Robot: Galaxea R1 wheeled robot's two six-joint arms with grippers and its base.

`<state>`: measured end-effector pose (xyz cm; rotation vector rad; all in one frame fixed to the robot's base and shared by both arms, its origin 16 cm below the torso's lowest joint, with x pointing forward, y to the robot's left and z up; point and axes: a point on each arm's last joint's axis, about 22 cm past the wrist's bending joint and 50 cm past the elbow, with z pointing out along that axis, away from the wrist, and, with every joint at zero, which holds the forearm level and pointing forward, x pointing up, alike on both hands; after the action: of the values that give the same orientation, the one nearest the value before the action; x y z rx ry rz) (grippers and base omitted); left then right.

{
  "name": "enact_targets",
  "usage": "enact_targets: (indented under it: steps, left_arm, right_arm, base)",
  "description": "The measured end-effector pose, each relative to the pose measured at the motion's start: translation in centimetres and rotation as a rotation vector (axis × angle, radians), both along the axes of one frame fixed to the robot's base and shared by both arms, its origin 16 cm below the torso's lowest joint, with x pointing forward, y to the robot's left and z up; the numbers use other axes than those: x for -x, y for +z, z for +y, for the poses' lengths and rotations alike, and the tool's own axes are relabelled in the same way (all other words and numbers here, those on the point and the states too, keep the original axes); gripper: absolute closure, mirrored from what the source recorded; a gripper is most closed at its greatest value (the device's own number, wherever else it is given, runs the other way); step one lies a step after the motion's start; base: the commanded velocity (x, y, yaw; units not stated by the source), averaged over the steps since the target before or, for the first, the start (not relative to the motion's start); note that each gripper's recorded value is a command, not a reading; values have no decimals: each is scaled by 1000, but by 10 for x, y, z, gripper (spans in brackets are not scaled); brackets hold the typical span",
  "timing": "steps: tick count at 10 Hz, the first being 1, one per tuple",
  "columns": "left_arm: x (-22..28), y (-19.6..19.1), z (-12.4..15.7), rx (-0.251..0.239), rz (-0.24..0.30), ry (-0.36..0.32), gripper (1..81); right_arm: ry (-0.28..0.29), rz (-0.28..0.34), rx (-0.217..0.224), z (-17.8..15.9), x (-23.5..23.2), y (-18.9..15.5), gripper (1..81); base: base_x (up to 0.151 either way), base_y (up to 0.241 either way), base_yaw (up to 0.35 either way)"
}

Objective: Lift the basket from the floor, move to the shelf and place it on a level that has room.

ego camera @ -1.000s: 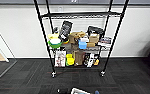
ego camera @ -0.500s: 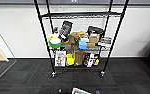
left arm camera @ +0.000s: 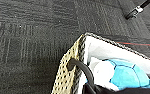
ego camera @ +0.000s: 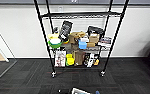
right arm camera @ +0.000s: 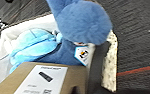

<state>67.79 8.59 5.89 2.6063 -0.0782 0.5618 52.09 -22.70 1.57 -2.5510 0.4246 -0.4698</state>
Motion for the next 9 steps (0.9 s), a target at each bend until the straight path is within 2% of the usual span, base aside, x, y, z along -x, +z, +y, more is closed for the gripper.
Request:
enact_targets:
  steps: [4,6,9]
  left_arm:
    - [2,-2,4,-3,5,2,811]
    - [6,-4,5,-6,24,-5,811]
    - [13,-9,24,-6,60,19,811]
  right_arm:
    - [10,2,0,-3,3,1,811]
    - [13,2,-8,-3,5,4,811]
    - [26,5,-32,2,9,11,811]
  base:
    - [0,0,0]
    - [0,0,0]
    - [0,0,0]
